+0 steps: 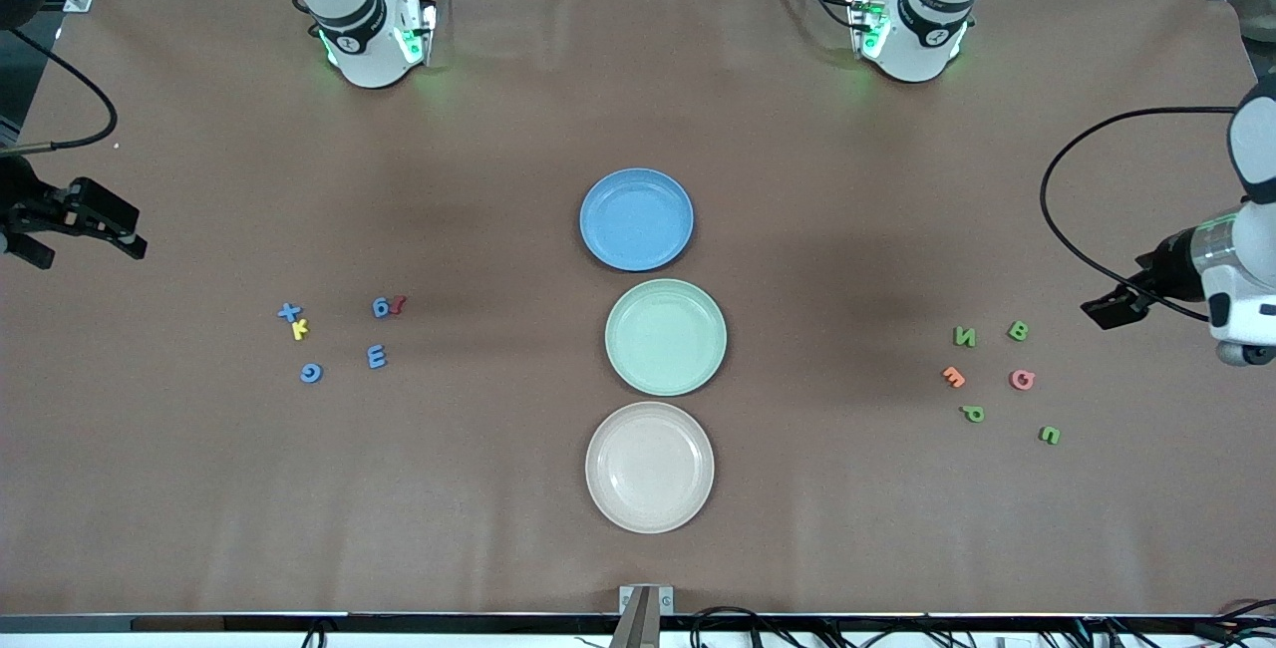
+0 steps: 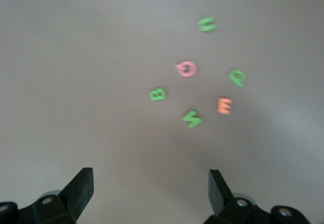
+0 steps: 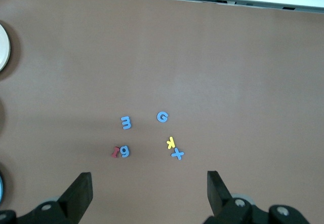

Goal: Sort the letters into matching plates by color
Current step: 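Move the left gripper over the green and pink letter cluster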

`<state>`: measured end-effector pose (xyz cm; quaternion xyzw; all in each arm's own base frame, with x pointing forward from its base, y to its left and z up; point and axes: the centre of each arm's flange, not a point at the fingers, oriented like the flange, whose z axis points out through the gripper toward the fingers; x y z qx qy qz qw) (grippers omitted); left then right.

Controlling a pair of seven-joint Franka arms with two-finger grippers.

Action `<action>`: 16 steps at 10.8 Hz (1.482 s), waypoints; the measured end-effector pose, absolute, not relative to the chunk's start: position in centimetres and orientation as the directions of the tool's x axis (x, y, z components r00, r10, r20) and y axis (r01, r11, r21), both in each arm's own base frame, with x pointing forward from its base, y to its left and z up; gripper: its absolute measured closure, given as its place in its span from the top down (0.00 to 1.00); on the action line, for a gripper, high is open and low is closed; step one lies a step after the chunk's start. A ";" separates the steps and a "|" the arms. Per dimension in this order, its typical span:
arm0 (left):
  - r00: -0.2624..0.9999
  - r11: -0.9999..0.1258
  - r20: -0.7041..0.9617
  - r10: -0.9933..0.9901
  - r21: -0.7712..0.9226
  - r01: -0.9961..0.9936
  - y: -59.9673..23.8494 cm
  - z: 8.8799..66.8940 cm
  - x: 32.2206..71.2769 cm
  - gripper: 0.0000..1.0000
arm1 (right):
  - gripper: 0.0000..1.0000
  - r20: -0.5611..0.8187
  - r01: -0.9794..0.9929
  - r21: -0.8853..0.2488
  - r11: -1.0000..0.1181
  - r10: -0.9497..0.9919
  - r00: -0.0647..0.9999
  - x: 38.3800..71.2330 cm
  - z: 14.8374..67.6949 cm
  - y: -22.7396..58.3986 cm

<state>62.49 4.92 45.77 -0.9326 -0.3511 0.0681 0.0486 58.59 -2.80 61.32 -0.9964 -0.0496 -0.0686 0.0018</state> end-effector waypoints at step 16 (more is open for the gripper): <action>0.131 -0.121 0.059 0.990 -0.146 0.982 0.2 23.7 69.8 1.00 | 1.00 0.128 0.089 0.002 -0.996 0.088 0.988 58.6 60.9 -3.2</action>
